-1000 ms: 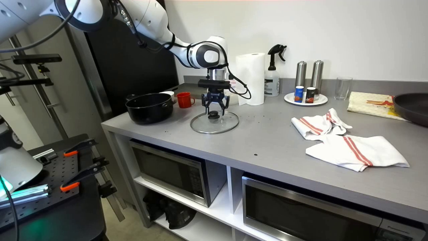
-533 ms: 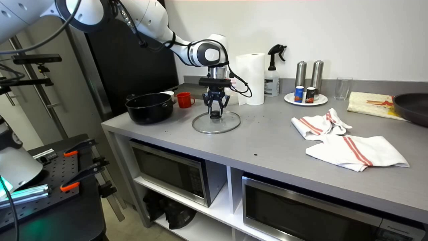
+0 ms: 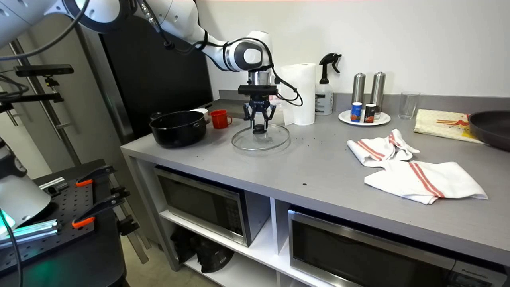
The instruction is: Put the lid on the pot
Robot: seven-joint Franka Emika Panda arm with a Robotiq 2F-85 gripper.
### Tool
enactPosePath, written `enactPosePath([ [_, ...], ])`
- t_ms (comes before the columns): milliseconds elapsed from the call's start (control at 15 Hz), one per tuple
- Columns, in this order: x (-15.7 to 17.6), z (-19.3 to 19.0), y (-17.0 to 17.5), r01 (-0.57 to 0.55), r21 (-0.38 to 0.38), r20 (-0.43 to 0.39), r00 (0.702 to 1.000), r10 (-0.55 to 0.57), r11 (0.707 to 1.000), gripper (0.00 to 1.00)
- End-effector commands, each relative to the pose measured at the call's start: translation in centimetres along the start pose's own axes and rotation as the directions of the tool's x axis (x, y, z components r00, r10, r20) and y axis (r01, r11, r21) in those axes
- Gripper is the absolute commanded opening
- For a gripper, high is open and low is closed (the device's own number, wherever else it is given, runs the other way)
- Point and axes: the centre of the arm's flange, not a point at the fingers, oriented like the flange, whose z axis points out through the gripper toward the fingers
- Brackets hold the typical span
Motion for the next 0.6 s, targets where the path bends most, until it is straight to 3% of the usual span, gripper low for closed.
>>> enactPosePath([
  [0,-1.4,-6.6,-1.6,0.032,-0.055,-0.025,0.999,-0.034,0.998,0.25],
  [267,-2.0,-12.7,-3.6,0.060,-0.118,-0.028,0.998,-0.064,0.991,0.25],
  [533,-2.4,-16.3,-7.5,0.126,-0.171,0.006,0.992,-0.127,0.977,0.25],
])
